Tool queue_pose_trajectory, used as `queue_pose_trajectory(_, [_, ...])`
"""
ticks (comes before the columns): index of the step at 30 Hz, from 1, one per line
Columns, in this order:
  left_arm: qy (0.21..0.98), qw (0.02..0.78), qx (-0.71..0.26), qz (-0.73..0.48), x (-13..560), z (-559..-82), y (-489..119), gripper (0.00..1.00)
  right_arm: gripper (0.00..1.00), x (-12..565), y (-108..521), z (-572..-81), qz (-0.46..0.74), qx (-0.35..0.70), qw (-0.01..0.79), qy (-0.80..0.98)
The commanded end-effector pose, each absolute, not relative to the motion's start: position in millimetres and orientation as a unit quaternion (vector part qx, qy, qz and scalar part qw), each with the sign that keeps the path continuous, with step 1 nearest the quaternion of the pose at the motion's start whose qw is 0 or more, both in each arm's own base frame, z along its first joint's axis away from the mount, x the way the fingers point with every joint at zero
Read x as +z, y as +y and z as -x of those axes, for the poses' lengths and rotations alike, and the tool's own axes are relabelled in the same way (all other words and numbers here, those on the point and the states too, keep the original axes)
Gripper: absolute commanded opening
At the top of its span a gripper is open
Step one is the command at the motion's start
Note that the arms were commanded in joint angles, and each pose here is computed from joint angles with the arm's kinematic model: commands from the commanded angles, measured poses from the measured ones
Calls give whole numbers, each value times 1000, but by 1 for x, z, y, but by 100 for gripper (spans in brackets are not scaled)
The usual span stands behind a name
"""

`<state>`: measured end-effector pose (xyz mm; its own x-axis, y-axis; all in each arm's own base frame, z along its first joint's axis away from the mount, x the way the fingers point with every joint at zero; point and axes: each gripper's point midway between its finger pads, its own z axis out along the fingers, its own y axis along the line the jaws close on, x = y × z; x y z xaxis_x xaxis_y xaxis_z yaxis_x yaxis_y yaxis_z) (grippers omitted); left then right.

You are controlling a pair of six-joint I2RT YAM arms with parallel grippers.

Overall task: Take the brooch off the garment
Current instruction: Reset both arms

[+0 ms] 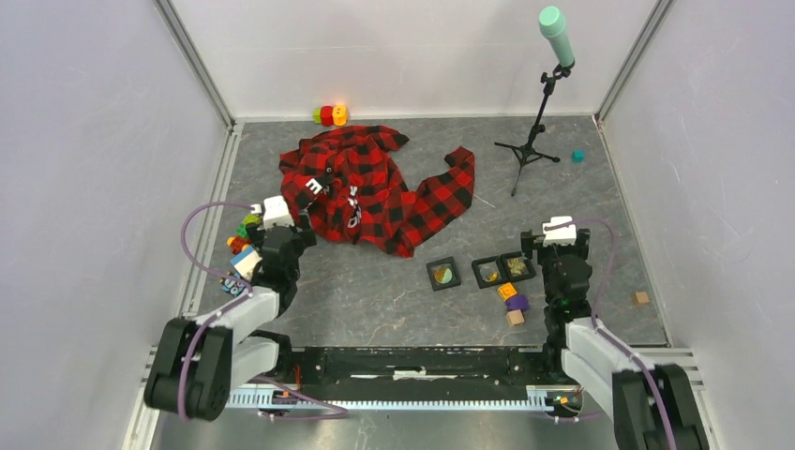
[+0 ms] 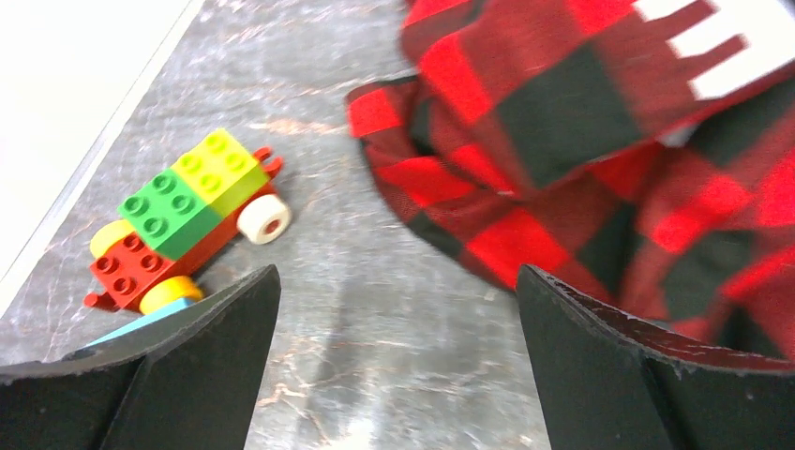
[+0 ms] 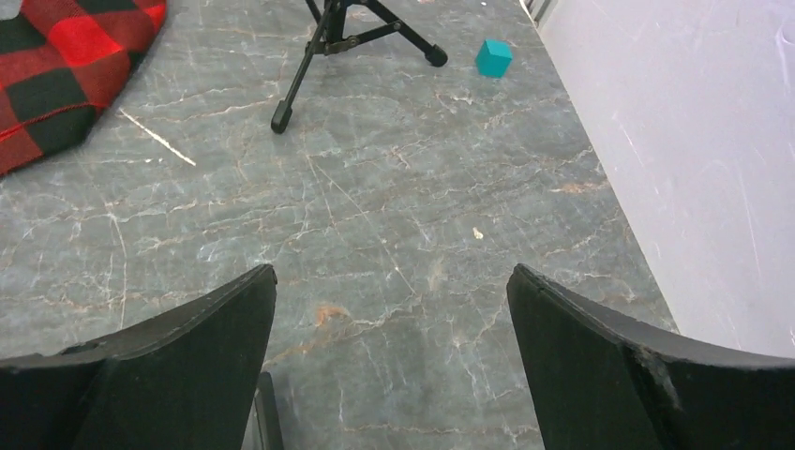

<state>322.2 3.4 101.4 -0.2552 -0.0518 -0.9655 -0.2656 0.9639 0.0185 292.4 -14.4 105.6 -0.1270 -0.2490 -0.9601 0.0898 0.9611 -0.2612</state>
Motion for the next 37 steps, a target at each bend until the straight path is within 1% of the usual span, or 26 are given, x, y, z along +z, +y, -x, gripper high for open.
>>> queue_pose_trajectory(1, [751, 642, 67, 136, 111, -342, 21, 100, 98, 95, -27, -277, 24, -144, 687, 712])
queue_pose_trajectory(2, [741, 657, 71, 118, 117, -345, 20, 98, 98, 96, -26, -276, 15, -138, 696, 704])
queue_pose_trajectory(4, [718, 681, 75, 123, 123, -346, 28, 99, 98, 98, -27, -277, 7, -134, 702, 699])
queue_pose_trajectory(6, [724, 675, 68, 122, 116, -354, 32, 99, 98, 96, -24, -285, 25, -136, 696, 705])
queue_pose_trajectory(10, [732, 674, 40, 97, 100, -366, 23, 97, 98, 88, -33, -288, 2, -136, 690, 711])
queue_pose_trajectory(11, [733, 674, 36, 83, 97, -369, 19, 95, 98, 95, -30, -289, 9, -131, 702, 699])
queue_pose_trajectory(13, [752, 656, 26, 64, 93, -373, 12, 100, 98, 82, -28, -295, 21, -129, 678, 724])
queue_pose_trajectory(14, [759, 648, 29, 64, 90, -377, 12, 100, 98, 83, -27, -299, 24, -129, 678, 723])
queue_pose_trajectory(22, [756, 653, 21, 46, 91, -378, 7, 100, 98, 84, -27, -298, 26, -131, 679, 722])
queue_pose_trajectory(25, [764, 645, 0, 6, 89, -381, -7, 100, 98, 84, -27, -299, 26, -131, 679, 722])
queue_pose_trajectory(37, [764, 645, -2, 6, 89, -381, -8, 100, 98, 84, -26, -299, 27, -130, 679, 722])
